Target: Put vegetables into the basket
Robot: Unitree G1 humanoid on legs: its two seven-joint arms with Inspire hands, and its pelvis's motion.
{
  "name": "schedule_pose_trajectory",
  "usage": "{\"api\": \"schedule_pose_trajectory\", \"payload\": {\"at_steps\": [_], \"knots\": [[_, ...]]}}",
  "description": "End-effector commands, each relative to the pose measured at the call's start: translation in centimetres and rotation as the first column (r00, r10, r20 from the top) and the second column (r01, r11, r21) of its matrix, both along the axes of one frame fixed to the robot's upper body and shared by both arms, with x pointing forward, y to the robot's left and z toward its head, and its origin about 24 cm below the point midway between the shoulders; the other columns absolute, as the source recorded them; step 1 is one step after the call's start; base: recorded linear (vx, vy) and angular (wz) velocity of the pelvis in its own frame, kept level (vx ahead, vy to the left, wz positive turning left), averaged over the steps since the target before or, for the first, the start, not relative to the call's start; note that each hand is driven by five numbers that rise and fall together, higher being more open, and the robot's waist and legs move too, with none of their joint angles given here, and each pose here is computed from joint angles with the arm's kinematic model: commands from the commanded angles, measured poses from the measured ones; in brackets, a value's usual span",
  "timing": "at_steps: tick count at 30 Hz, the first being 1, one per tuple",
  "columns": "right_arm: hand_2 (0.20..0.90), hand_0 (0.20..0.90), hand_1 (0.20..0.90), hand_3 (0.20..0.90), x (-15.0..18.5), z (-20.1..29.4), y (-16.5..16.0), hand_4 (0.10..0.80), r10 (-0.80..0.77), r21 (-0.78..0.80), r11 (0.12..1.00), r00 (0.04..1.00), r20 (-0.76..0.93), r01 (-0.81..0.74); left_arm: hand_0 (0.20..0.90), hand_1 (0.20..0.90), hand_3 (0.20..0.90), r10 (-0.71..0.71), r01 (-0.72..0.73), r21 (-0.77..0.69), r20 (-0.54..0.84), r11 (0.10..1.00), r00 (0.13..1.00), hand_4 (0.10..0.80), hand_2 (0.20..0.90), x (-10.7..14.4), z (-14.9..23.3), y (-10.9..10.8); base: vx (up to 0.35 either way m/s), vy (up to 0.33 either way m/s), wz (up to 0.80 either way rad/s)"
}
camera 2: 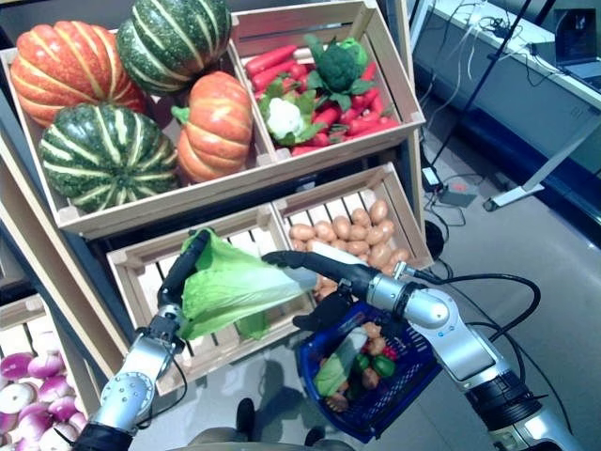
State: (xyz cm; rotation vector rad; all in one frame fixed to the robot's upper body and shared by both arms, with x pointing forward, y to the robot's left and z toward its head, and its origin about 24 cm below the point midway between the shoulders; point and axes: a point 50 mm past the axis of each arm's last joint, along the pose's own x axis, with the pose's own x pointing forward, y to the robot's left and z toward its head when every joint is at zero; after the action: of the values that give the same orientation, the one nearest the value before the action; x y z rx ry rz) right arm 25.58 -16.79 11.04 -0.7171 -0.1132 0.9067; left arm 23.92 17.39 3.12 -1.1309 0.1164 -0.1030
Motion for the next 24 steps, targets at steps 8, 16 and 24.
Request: {"api": "schedule_pose_trajectory", "payload": {"at_steps": [8, 16, 24], "knots": [[0.9, 0.9, 0.9, 0.9, 1.5, 2.0, 2.0, 0.8, -0.095, 0.064, 0.995, 0.97, 0.225, 0.083, 0.3, 0.3, 0.3, -0.105, 0.129, -0.068, 0.279, 0.989, 0.955, 0.4, 0.3, 2.6, 5.2, -3.0, 0.0, 0.0, 0.0], [0.9, 0.9, 0.9, 0.9, 1.8, 2.4, 2.1, 0.8, -0.193, 0.141, 0.977, 0.943, 0.273, 0.159, 0.3, 0.3, 0.3, -0.108, 0.133, -0.071, 0.278, 0.989, 0.955, 0.4, 0.3, 2.6, 5.4, -3.1, 0.0, 0.0, 0.0], [0.9, 0.9, 0.9, 0.9, 2.0, 2.0, 1.9, 0.8, -0.259, 0.145, 0.963, 0.924, 0.282, 0.226, 0.3, 0.3, 0.3, -0.109, 0.135, -0.074, 0.281, 0.988, 0.953, 0.4, 0.3, 2.5, 5.7, -3.2, 0.0, 0.0, 0.0]]}}
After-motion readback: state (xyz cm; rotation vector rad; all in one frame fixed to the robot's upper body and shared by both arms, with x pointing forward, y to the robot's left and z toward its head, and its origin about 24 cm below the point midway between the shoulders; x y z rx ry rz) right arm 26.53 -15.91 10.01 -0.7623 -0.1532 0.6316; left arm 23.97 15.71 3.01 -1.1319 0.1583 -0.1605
